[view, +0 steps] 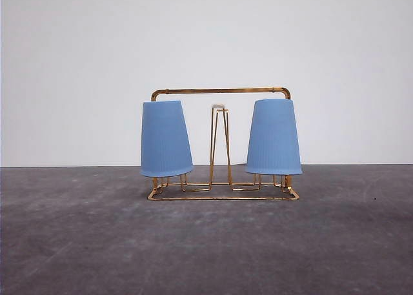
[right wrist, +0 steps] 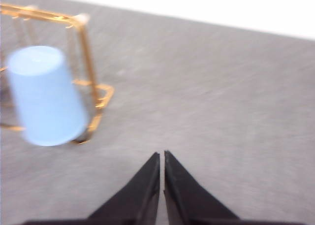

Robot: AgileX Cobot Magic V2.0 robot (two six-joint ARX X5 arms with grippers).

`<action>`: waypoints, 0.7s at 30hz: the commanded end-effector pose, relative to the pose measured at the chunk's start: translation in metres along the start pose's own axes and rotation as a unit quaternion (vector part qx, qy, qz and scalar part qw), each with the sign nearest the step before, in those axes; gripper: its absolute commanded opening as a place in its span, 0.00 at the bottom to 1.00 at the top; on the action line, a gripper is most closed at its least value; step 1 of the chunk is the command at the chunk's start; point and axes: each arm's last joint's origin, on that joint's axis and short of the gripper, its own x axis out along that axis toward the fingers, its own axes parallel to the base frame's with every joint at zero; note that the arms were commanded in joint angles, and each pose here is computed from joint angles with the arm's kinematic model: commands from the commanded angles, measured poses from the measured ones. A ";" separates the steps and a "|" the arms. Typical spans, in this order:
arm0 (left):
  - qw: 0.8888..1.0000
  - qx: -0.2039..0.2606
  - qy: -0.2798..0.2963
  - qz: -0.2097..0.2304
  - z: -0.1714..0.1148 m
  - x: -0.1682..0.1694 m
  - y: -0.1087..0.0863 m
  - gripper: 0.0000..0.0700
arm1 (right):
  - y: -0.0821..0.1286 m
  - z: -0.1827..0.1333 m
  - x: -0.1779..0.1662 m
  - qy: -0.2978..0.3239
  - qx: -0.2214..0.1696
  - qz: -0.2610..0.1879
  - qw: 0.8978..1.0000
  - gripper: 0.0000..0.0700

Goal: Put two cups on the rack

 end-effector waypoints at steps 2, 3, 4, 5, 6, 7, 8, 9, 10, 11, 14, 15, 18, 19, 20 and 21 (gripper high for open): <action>1.000 -0.003 0.010 0.002 -0.005 0.001 0.000 0.02 | -0.002 -0.033 -0.005 -0.017 -0.006 -0.028 0.999 0.02; 1.000 -0.003 0.010 0.002 -0.005 0.001 0.000 0.02 | -0.003 -0.043 -0.006 -0.023 -0.005 -0.035 0.999 0.02; 1.000 -0.003 0.010 0.002 -0.005 0.001 0.000 0.02 | -0.002 -0.053 -0.007 -0.026 -0.005 -0.039 0.999 0.02; 1.000 -0.003 0.010 0.002 -0.005 0.001 0.000 0.02 | -0.002 -0.063 -0.007 -0.028 -0.004 -0.041 0.999 0.02; 1.000 -0.003 0.010 0.002 -0.005 0.001 0.000 0.02 | -0.001 -0.073 -0.008 -0.029 -0.004 -0.042 0.999 0.02; 1.000 -0.003 0.010 0.002 -0.005 0.001 0.000 0.02 | 0.000 -0.082 -0.007 -0.032 -0.005 -0.043 0.999 0.02; 1.000 -0.003 0.009 0.002 -0.005 0.001 0.000 0.02 | 0.000 -0.090 -0.006 -0.035 -0.005 -0.044 0.998 0.02; 1.000 -0.003 0.010 0.002 -0.005 0.001 0.000 0.02 | 0.001 -0.097 -0.006 -0.038 -0.005 -0.044 0.998 0.02; 1.000 -0.003 0.010 0.002 -0.005 0.001 0.000 0.02 | 0.001 -0.104 -0.004 -0.041 -0.005 -0.043 0.998 0.02; 1.000 -0.003 0.010 0.002 -0.005 0.001 0.000 0.02 | 0.002 -0.110 -0.003 -0.044 -0.005 -0.042 0.998 0.02; 1.000 -0.003 0.010 0.002 -0.005 0.001 0.000 0.02 | 0.002 -0.120 -0.002 -0.063 -0.006 -0.044 0.997 0.02; 1.000 -0.003 0.009 0.002 -0.005 0.001 0.000 0.02 | 0.002 -0.118 -0.004 -0.077 -0.009 -0.047 0.996 0.02; 1.000 -0.003 0.010 0.002 -0.005 0.001 0.000 0.02 | 0.001 -0.117 -0.006 -0.090 -0.011 -0.063 0.994 0.02; 1.000 -0.003 0.010 0.002 -0.005 0.001 0.000 0.02 | 0.001 -0.117 -0.006 -0.086 -0.010 -0.067 0.994 0.02; 1.000 -0.003 0.010 0.002 -0.005 0.001 0.000 0.02 | 0.001 -0.117 -0.006 -0.085 -0.010 -0.068 0.994 0.02; 1.000 -0.003 0.009 0.002 -0.005 0.001 0.000 0.02 | 0.001 -0.117 -0.006 -0.085 -0.009 -0.068 0.994 0.02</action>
